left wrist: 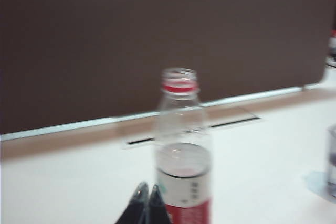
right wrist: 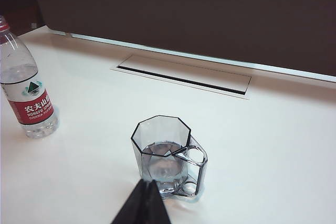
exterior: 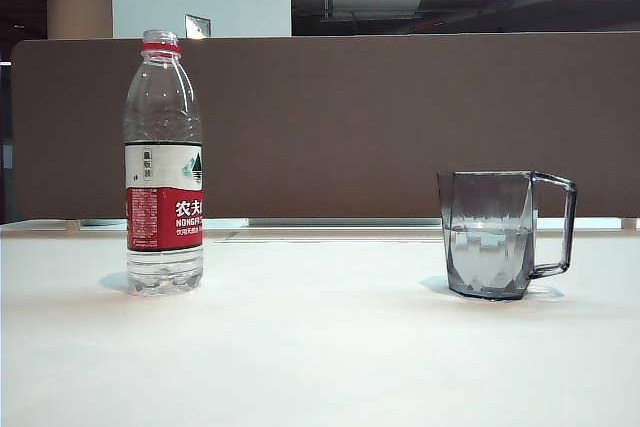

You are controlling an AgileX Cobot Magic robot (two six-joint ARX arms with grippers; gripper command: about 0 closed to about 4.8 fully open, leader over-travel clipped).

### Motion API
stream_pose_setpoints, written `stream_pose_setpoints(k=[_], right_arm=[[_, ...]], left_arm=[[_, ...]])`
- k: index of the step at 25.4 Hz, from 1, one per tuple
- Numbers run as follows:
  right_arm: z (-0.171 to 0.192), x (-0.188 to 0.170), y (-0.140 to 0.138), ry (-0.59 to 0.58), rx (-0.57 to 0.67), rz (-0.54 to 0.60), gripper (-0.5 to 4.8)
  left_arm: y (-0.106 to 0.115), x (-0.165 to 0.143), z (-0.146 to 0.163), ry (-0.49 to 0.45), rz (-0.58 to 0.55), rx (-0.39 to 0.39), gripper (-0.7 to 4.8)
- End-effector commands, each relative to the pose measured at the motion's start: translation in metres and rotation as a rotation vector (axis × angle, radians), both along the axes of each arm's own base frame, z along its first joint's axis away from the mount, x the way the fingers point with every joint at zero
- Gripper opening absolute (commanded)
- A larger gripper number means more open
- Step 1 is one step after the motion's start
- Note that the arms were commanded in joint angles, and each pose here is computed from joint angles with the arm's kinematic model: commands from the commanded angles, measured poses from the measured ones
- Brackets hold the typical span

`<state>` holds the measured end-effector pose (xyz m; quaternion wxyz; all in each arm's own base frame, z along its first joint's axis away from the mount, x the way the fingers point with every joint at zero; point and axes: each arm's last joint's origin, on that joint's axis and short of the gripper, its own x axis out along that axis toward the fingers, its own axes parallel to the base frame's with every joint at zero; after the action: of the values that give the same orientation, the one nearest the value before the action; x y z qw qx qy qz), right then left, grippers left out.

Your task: Pick up the mineral water bottle with the left hand on the table and pour water into the mug until it's half full.

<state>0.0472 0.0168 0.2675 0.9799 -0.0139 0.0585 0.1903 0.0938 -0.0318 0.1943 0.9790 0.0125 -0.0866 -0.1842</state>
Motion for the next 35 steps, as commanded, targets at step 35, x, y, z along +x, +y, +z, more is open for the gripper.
stream_pose_setpoints(k=[35], right_arm=[[0.002,-0.001,0.0,-0.013,0.001,-0.002,-0.08]], left_arm=[[0.029,0.002,-0.013,0.02,0.285,-0.079,-0.05]])
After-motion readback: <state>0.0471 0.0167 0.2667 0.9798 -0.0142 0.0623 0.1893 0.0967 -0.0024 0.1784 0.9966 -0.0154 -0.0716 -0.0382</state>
